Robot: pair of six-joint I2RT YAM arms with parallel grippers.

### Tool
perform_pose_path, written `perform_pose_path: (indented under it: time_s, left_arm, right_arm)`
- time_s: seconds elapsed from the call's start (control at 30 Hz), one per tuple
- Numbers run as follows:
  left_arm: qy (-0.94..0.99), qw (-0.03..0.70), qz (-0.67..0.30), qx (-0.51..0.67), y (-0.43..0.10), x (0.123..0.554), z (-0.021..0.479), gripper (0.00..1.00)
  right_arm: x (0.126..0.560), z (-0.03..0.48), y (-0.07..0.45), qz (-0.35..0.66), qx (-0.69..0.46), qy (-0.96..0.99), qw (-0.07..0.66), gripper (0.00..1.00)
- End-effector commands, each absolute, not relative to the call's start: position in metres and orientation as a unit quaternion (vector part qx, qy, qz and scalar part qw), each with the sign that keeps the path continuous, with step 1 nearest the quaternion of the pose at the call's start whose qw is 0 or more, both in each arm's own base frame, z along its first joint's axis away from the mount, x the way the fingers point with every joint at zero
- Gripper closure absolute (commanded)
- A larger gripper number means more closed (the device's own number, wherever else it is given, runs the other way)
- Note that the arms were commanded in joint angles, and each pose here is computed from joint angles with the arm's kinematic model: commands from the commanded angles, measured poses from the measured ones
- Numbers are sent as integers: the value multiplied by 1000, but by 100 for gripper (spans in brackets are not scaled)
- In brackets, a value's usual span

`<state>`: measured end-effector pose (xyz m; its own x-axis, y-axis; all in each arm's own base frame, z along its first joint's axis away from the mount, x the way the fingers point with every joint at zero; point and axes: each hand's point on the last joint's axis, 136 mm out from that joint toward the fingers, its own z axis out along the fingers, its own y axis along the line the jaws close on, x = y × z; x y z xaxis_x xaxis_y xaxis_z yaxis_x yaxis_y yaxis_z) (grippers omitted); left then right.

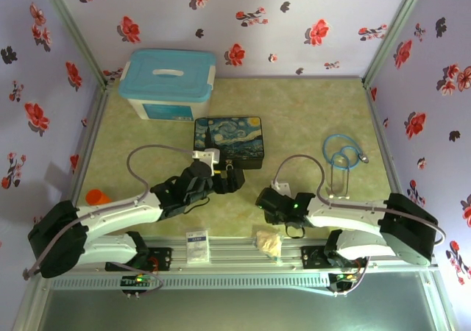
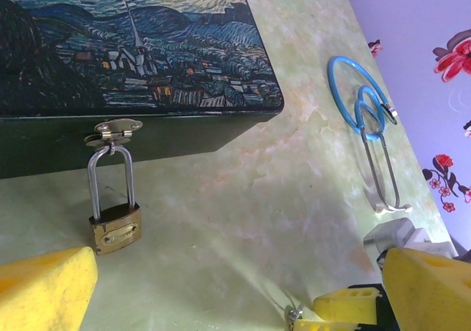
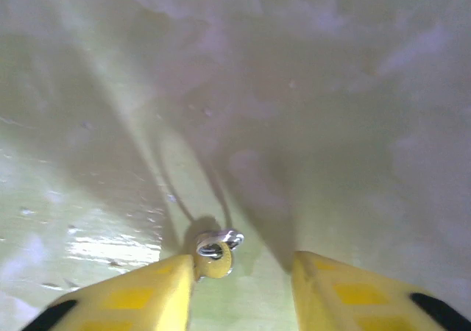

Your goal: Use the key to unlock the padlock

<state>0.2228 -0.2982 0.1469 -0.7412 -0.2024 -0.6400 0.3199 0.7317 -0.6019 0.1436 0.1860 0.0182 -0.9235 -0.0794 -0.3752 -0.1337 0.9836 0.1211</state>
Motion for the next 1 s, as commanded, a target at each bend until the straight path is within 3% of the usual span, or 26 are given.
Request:
perform_pose_path:
  time_s: [0.0,0.13,0.5,0.97]
  left_arm:
    - [857,369,-359,19,-290,227,149,0]
    - [856,372,-359,19,-289,228,151,0]
    - [857,375,-353,14,-281,229,151,0]
    - [858,377,-348,3,-276,232,146,0]
  right_arm:
    - [151,33,186,73,-87,972,205,53]
    - [155,50,165,14,-122,971,205,48]
    - [136,23,179,36,-142,976,161,44]
    - [140,2,185,12,-144,976,163,48]
